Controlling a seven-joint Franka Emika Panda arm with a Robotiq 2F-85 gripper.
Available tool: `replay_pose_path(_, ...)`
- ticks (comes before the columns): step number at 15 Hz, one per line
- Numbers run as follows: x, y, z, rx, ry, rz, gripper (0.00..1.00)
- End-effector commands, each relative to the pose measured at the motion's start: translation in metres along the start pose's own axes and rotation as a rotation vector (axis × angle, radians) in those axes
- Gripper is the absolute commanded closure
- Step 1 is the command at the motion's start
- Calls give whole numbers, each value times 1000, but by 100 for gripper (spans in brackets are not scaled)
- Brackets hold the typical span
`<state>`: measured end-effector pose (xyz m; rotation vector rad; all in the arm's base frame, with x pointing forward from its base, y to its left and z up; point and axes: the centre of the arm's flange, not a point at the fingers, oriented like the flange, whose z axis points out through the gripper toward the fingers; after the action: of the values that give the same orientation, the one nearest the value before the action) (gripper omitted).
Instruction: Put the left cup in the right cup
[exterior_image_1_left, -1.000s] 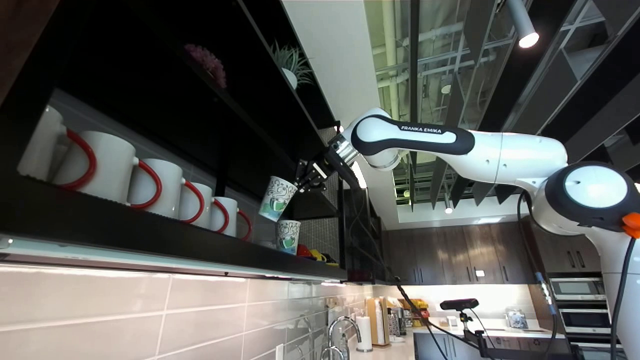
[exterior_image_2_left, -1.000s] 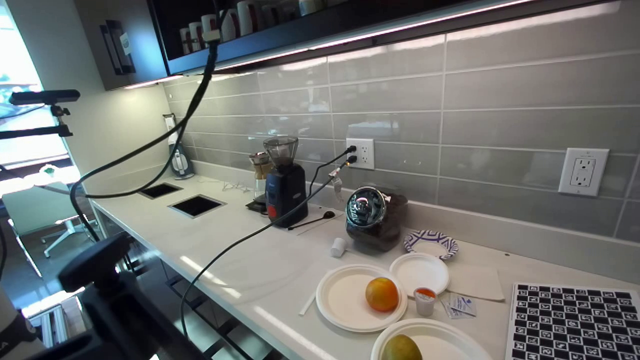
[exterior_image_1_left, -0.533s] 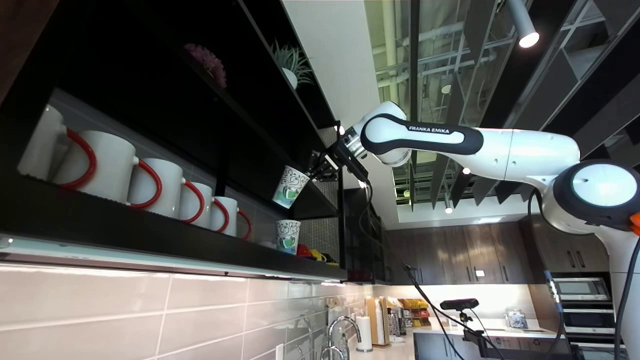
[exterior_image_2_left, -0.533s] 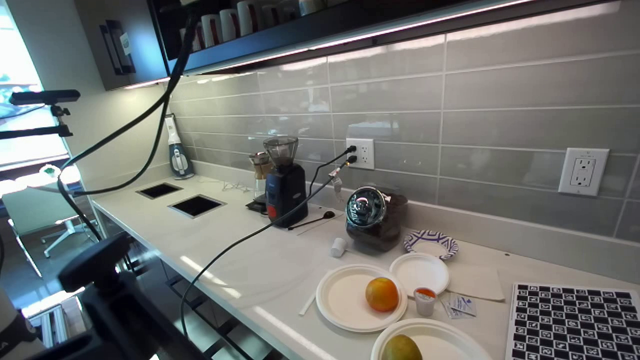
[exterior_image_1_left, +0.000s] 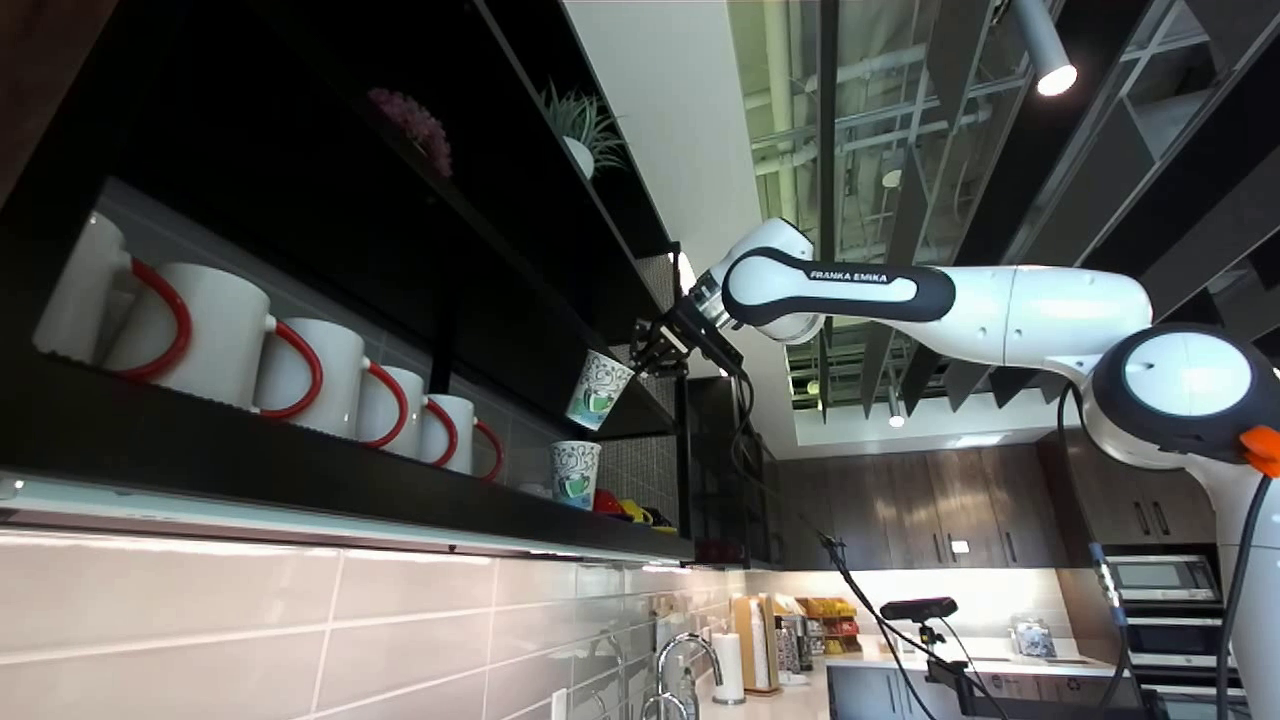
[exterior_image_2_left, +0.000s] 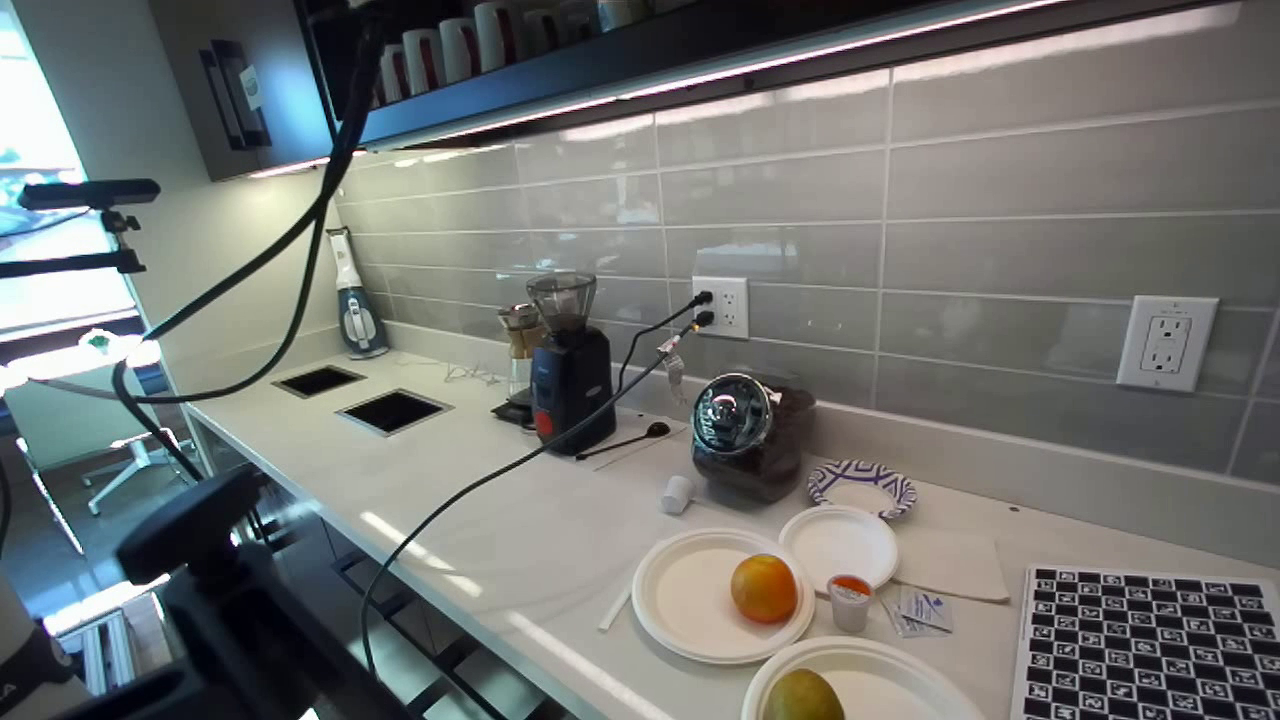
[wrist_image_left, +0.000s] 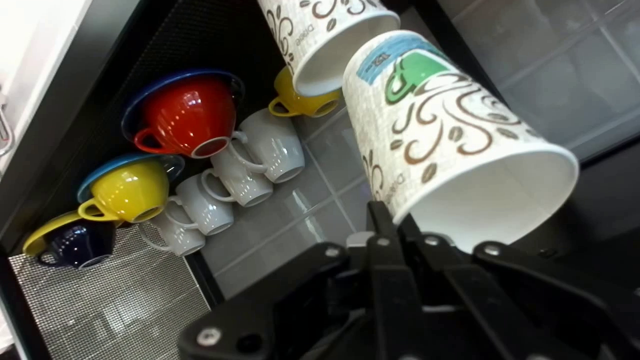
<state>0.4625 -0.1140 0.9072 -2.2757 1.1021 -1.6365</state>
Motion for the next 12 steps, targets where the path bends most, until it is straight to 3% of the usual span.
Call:
replay_pose_path(1,7,1,11,-14,26,27,99)
replay_pose_path(12,9,-4,41,-58,-20,43,99)
